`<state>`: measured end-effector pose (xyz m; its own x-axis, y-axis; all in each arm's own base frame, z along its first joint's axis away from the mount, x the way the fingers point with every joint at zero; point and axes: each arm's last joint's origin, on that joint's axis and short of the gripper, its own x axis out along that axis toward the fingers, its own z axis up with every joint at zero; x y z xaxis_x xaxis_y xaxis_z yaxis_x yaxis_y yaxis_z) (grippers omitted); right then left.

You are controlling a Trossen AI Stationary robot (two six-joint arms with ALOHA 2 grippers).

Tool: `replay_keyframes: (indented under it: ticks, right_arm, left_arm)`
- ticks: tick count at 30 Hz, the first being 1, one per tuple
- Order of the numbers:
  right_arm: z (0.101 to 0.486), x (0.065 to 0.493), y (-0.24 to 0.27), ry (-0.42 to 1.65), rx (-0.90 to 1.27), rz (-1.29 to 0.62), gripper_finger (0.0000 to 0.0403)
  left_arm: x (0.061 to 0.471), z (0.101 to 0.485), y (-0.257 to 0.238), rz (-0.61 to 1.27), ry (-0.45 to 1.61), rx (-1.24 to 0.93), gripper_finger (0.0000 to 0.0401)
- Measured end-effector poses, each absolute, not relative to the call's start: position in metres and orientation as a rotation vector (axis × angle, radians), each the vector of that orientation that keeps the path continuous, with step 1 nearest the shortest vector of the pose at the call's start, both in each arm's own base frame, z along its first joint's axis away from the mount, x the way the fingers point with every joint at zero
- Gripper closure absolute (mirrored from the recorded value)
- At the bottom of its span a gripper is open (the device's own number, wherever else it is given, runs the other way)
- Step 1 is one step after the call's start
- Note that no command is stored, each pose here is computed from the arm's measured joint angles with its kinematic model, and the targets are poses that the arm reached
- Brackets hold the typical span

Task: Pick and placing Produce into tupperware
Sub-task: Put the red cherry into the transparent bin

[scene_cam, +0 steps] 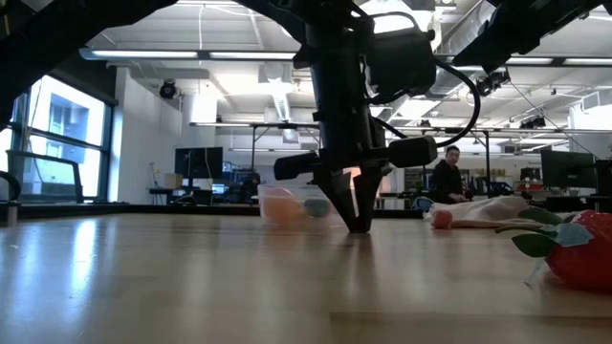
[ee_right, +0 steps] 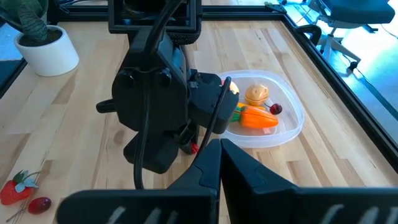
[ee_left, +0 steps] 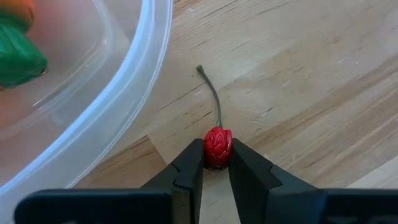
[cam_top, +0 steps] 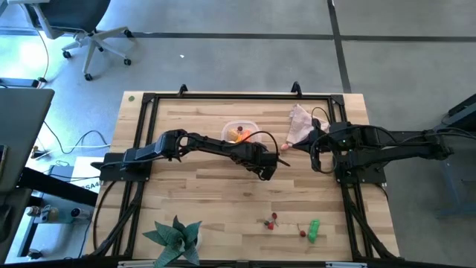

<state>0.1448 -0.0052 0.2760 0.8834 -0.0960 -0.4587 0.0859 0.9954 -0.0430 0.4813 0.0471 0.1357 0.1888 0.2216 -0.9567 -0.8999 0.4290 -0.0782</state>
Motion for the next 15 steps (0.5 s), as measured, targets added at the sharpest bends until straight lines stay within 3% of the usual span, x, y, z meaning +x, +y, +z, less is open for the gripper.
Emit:
replay_keyframes:
  ticks: [15]
  right_arm:
    - [0.2760,0.1448,-0.0051,0.478,-0.022,-0.094,0.0402]
  left_arm:
    - [0.4816,0.1354,0.0471,0.909,1.094,-0.776,0.0332]
